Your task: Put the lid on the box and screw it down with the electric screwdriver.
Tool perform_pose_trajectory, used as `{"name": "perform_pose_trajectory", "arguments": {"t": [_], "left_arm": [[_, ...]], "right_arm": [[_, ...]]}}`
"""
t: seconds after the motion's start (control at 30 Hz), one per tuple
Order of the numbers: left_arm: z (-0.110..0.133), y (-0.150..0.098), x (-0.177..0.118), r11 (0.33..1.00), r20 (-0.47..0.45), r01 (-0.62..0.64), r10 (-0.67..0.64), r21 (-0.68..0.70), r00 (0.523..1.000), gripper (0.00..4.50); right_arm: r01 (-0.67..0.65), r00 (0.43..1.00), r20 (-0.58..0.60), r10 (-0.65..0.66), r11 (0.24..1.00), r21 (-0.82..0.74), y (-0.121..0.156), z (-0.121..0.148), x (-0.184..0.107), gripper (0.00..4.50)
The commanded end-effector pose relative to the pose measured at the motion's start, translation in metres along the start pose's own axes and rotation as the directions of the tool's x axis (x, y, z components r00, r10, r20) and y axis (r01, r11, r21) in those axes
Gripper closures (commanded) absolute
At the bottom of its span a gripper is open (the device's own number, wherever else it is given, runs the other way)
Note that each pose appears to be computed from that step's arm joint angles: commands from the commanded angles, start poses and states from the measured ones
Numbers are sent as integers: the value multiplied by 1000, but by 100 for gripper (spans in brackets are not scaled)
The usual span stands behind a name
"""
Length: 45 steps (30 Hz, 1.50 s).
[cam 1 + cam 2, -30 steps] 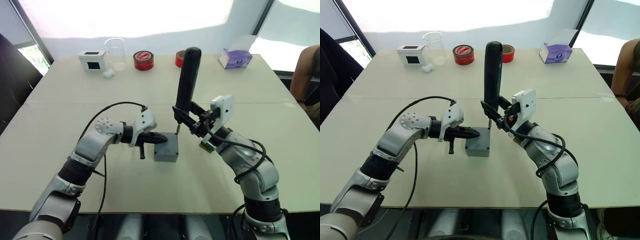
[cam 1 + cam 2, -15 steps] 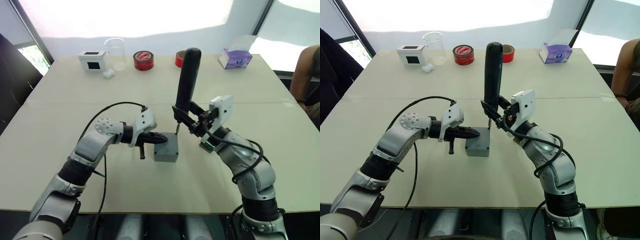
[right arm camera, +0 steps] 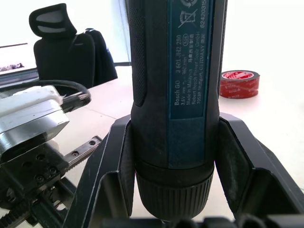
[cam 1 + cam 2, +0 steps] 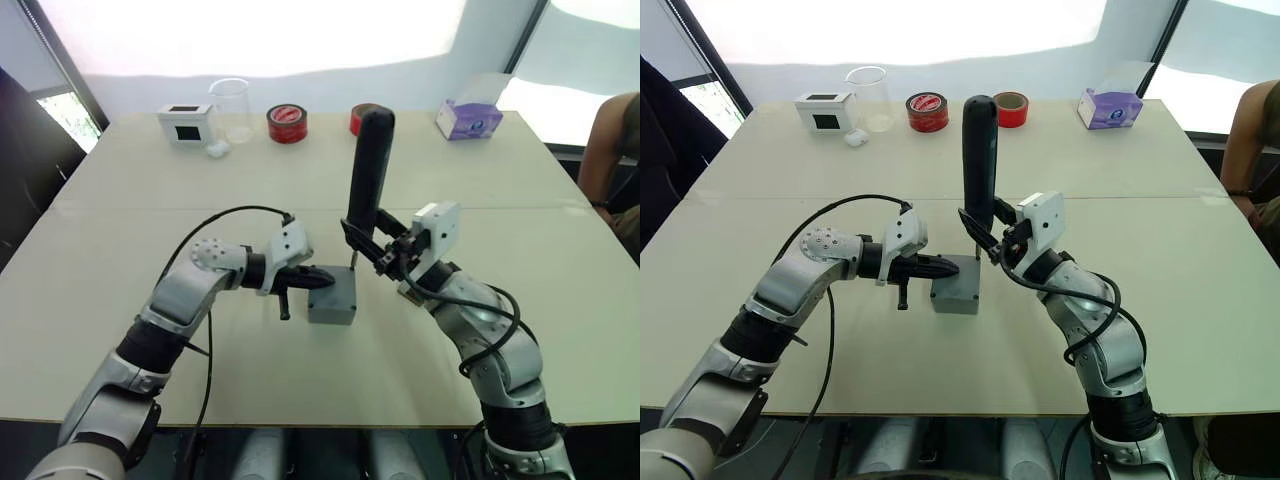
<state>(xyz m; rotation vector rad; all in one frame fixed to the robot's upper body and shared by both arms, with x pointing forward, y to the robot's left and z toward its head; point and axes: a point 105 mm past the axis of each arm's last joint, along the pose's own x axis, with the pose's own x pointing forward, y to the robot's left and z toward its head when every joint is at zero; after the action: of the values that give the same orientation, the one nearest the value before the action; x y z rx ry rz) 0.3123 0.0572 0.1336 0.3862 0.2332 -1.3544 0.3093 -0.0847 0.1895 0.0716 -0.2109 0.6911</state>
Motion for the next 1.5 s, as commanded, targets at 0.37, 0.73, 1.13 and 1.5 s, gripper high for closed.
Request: {"name": "perform_pose_trajectory", "arguments": {"t": [0.37,0.73,1.13,1.5], "left_arm": [[-14,-4,0,1000,-55,5,-6,-18,998,450],[-16,-3,-1,1000,-64,4,-5,-13,998,450],[-16,-4,0,1000,-62,9,-10,-15,998,450],[-16,-8,3,1000,-56,21,-22,-16,998,450]], "right_arm": [[-32,976,-215,28,999,-15,8,-53,-8,275],[-14,976,-219,16,1000,10,8,-60,-9,275],[-15,977,-213,13,1000,-7,6,-58,-10,275],[-62,996,-70,55,992,-108,-6,17,1,275]]}}
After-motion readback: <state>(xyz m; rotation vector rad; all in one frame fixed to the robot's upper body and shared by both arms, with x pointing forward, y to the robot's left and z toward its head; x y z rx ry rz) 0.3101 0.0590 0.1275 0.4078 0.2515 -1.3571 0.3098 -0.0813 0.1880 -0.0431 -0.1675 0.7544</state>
